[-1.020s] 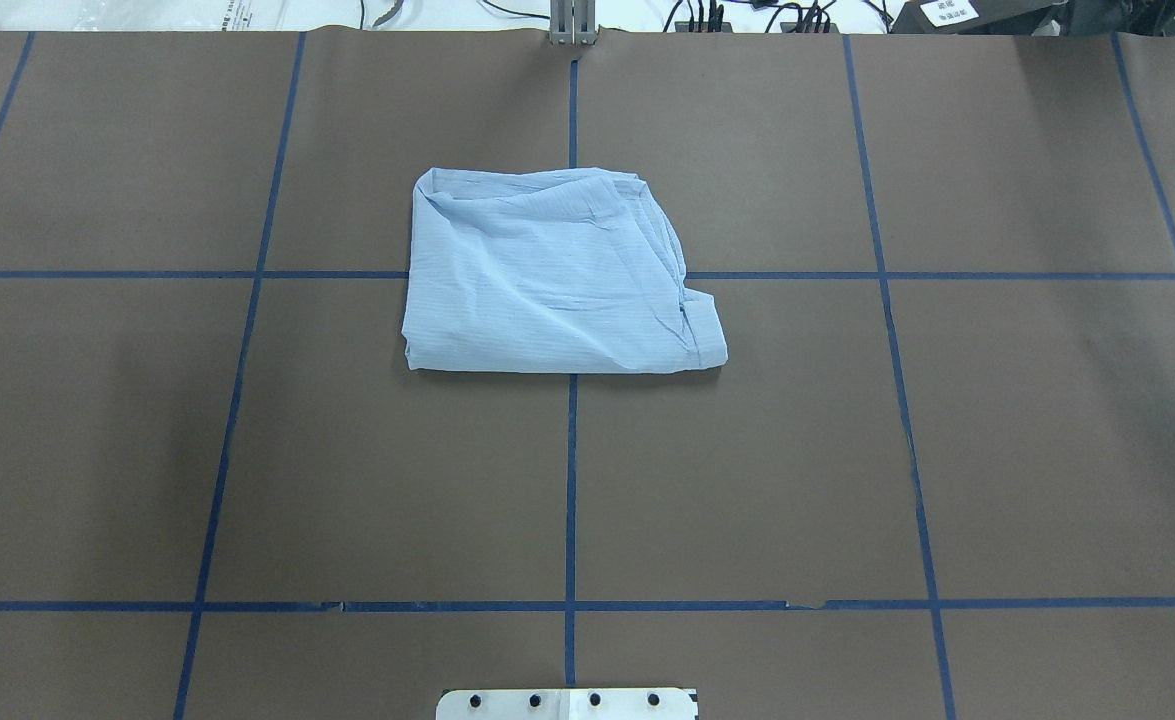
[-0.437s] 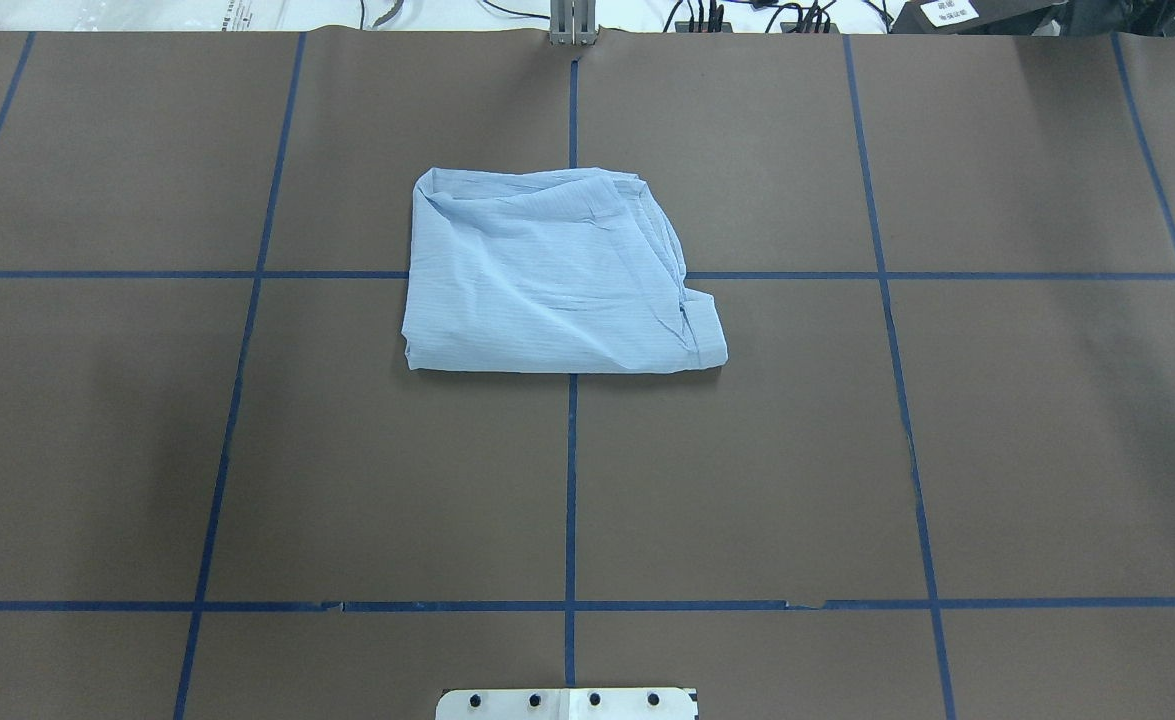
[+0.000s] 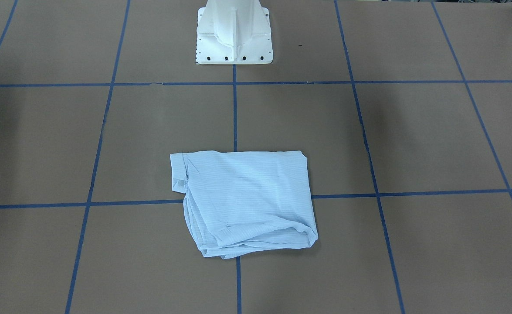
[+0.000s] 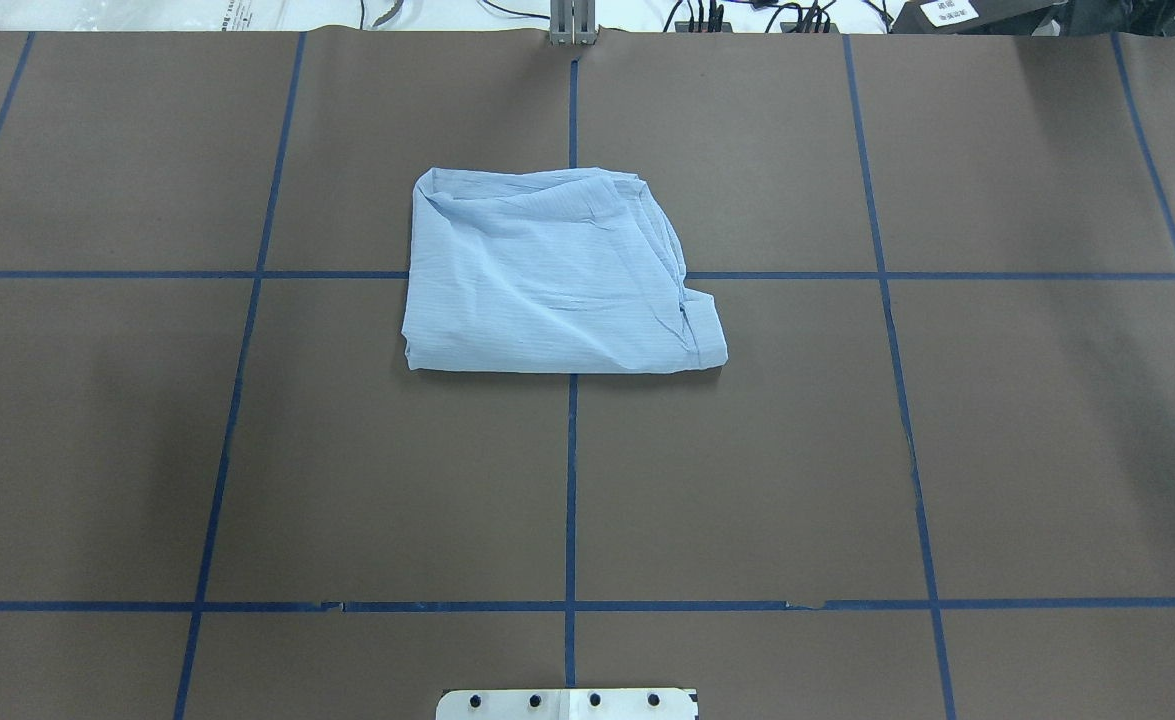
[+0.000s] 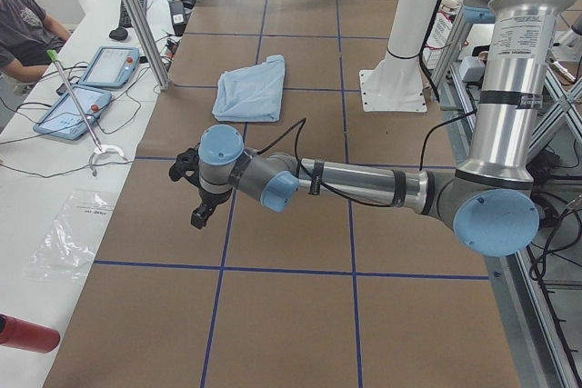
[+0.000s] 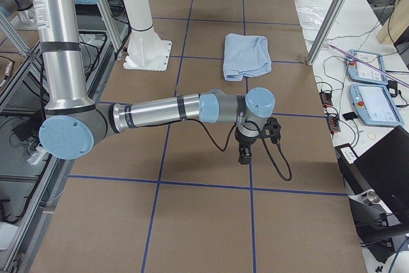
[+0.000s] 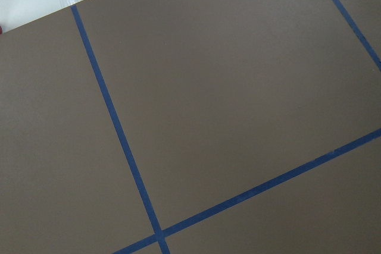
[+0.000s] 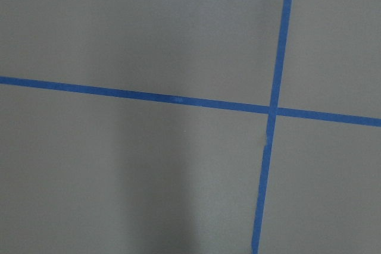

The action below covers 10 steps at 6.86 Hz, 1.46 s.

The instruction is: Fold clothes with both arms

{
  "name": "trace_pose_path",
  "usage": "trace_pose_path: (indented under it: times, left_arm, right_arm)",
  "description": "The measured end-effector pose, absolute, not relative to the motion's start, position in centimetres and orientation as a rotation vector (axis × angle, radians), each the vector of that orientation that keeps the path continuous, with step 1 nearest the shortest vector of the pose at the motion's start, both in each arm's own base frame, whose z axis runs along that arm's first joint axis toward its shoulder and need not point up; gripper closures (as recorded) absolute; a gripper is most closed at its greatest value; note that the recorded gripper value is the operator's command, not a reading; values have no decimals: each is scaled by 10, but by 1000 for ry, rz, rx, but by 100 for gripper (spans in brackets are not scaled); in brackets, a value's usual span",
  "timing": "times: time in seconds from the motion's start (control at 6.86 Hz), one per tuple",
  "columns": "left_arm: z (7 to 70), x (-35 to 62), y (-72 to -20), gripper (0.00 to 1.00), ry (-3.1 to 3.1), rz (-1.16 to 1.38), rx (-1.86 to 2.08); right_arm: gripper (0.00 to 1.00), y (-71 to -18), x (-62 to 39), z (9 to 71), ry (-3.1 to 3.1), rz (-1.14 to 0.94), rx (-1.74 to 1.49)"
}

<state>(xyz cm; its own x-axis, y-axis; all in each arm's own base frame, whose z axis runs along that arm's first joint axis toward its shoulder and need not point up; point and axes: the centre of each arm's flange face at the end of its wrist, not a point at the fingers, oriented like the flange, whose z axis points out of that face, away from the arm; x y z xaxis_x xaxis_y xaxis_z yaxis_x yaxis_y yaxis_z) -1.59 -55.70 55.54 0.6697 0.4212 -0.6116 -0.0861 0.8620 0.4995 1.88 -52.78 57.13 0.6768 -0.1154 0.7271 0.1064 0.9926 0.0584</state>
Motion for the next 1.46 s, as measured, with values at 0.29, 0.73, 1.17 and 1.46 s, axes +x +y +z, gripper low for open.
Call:
trace_pose_path:
  times: [0.29, 0.73, 1.17, 1.46]
  left_arm:
    - [547, -16, -554, 0, 794, 304, 474]
    - [533, -14, -552, 0, 804, 316, 494]
    - [524, -12, -548, 0, 834, 330, 502]
    - [525, -11, -546, 0, 846, 333, 499]
  right_arm:
    - [0, -528, 11, 568, -823, -142, 24]
    - [0, -527, 7, 552, -826, -160, 56]
    - [0, -527, 6, 543, -827, -173, 73]
    - [0, -527, 5, 542, -829, -177, 76]
